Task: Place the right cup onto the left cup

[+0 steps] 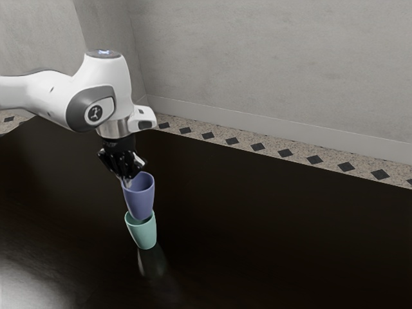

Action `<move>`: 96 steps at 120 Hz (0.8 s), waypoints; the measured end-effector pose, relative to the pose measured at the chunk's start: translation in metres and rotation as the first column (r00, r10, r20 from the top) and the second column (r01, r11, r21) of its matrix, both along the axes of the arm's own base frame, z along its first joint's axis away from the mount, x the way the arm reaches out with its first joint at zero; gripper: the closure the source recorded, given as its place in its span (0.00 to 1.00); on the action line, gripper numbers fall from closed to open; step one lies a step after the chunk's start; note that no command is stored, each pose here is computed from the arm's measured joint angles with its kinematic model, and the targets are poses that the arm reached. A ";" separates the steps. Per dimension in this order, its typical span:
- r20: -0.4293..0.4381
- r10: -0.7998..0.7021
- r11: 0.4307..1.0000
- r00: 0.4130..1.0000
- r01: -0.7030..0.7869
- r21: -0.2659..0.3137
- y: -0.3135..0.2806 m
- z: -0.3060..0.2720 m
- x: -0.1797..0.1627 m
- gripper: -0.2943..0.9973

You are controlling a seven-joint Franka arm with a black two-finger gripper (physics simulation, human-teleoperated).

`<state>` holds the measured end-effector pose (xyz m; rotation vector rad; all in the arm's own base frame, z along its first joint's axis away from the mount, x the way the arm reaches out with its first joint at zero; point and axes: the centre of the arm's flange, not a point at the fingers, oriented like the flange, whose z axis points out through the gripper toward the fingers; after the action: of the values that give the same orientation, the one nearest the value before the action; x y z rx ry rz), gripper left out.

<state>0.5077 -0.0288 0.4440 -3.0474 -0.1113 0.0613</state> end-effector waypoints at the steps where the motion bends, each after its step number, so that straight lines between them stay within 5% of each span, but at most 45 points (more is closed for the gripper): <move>1: -0.001 0.001 1.000 1.000 -0.001 0.000 0.000 0.000 0.000 0.84; 75: -0.012 0.035 0.999 0.999 -0.035 -0.007 0.011 -0.020 0.008 0.83; 96: -0.025 0.039 0.999 0.999 -0.039 -0.015 0.008 -0.023 0.007 0.56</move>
<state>0.5151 -0.0209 0.4210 -3.0591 -0.1692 0.1035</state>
